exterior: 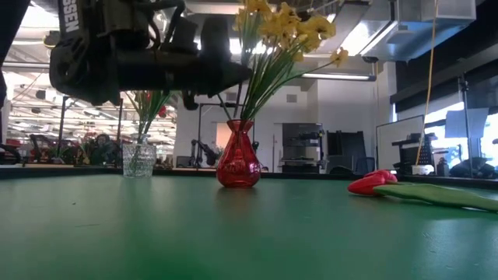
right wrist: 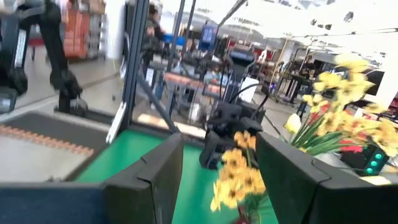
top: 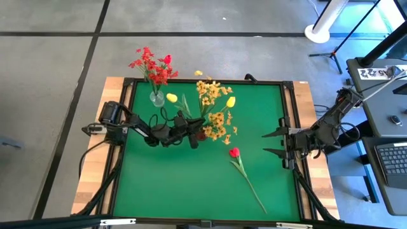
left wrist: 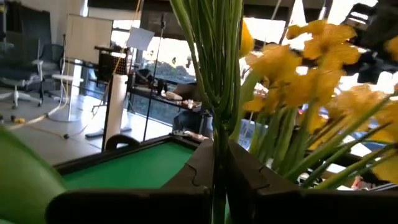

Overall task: Sort flowers into vase by color
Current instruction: Put the yellow flowers into the red flower vase

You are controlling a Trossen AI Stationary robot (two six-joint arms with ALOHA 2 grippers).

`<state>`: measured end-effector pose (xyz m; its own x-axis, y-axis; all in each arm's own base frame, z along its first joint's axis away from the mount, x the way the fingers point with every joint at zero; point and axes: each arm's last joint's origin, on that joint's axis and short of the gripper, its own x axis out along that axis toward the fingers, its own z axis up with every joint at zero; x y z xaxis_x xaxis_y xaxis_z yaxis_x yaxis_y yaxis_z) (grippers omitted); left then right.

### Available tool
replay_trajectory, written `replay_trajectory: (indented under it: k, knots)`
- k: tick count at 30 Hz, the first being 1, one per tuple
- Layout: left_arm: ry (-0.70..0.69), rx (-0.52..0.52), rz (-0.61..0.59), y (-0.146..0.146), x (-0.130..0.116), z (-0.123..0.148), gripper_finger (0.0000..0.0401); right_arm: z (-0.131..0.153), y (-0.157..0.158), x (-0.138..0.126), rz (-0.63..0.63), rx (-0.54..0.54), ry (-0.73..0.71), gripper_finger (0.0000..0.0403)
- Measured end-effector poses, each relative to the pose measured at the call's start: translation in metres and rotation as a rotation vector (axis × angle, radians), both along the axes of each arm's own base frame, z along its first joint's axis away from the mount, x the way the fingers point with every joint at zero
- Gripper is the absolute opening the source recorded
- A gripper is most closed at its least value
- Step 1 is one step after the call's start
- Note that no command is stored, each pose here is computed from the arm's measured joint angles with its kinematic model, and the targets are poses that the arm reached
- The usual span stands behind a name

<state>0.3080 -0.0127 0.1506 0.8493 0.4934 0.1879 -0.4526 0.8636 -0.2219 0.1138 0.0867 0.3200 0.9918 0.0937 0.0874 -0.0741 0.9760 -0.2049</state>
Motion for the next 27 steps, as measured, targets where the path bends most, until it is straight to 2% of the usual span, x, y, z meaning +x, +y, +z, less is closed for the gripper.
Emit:
replay_trajectory:
  k: [9, 13, 18, 27]
  knots:
    - [-0.016, 0.12, -0.004, -0.018, 0.014, 0.021, 0.0014, 0.015, -0.004, -0.001, -0.018, 0.077, -0.128, 0.02]
    - [-0.024, 0.204, -0.003, -0.029, 0.02, 0.035, 0.0014, 0.017, -0.011, 0.008, -0.072, 0.123, -0.151, 0.02]
    - [-0.031, 0.294, 0.008, -0.044, 0.021, 0.053, 0.0014, 0.014, -0.024, 0.026, -0.067, 0.164, -0.152, 0.02]
    - [-0.064, 0.383, -0.001, -0.069, 0.021, 0.078, 0.0013, 0.013, -0.05, 0.071, 0.106, 0.245, -0.082, 0.02]
